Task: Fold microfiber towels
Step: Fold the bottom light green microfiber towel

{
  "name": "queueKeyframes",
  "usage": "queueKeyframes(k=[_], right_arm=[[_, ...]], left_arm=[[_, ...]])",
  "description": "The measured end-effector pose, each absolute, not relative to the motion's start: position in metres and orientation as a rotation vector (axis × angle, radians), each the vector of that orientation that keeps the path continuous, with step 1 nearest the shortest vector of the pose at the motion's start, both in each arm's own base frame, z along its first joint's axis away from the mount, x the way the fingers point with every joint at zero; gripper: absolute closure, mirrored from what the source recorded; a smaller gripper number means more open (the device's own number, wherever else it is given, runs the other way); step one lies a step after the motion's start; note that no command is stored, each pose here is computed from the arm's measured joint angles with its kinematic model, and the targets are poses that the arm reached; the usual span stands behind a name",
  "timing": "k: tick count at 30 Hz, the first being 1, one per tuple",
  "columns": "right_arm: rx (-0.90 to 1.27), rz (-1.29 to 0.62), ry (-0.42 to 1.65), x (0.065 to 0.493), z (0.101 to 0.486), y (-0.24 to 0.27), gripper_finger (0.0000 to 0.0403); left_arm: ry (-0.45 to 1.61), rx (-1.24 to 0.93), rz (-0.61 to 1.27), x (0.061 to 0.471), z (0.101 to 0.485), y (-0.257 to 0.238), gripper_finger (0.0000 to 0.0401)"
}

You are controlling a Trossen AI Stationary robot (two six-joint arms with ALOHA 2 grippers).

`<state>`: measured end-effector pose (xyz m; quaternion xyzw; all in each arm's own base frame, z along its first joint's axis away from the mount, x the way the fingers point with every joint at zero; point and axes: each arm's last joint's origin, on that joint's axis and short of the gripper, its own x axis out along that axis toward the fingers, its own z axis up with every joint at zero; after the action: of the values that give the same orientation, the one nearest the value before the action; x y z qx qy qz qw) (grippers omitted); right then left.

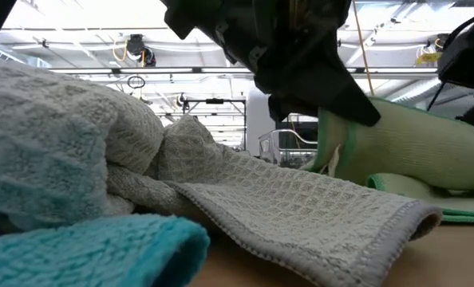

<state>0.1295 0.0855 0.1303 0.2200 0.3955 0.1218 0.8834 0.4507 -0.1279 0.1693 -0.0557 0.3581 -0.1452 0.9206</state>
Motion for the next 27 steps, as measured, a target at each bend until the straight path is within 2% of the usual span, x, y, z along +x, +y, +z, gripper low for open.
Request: queueKeyframes(k=[4, 7, 11, 13, 15, 20, 27], right_arm=[[0.469, 0.270, 0.831, 0.130, 0.128, 0.091, 0.0314], [0.478, 0.292, 0.795, 0.132, 0.131, 0.093, 0.0286], [0.499, 0.334, 0.773, 0.132, 0.136, 0.094, 0.0269], [0.504, 0.351, 0.766, 0.131, 0.138, 0.095, 0.0267], [0.506, 0.338, 0.735, 0.131, 0.140, 0.094, 0.0267], [0.456, 0.253, 0.560, 0.141, 0.146, 0.096, 0.0274], [0.345, 0.286, 0.599, 0.152, 0.122, 0.111, 0.0306]], left_arm=[[0.737, -0.157, -0.336, 0.449, 0.170, -0.137, 0.0321], [0.694, -0.188, -0.341, 0.450, 0.174, -0.143, 0.0274], [0.647, -0.145, -0.393, 0.450, 0.177, -0.151, 0.0213], [0.653, -0.110, -0.391, 0.447, 0.180, -0.152, 0.0194], [0.651, -0.084, -0.351, 0.444, 0.188, -0.150, 0.0186], [0.621, -0.029, -0.088, 0.445, 0.203, -0.127, 0.0187], [0.688, -0.089, 0.035, 0.452, 0.191, -0.085, 0.0180]])
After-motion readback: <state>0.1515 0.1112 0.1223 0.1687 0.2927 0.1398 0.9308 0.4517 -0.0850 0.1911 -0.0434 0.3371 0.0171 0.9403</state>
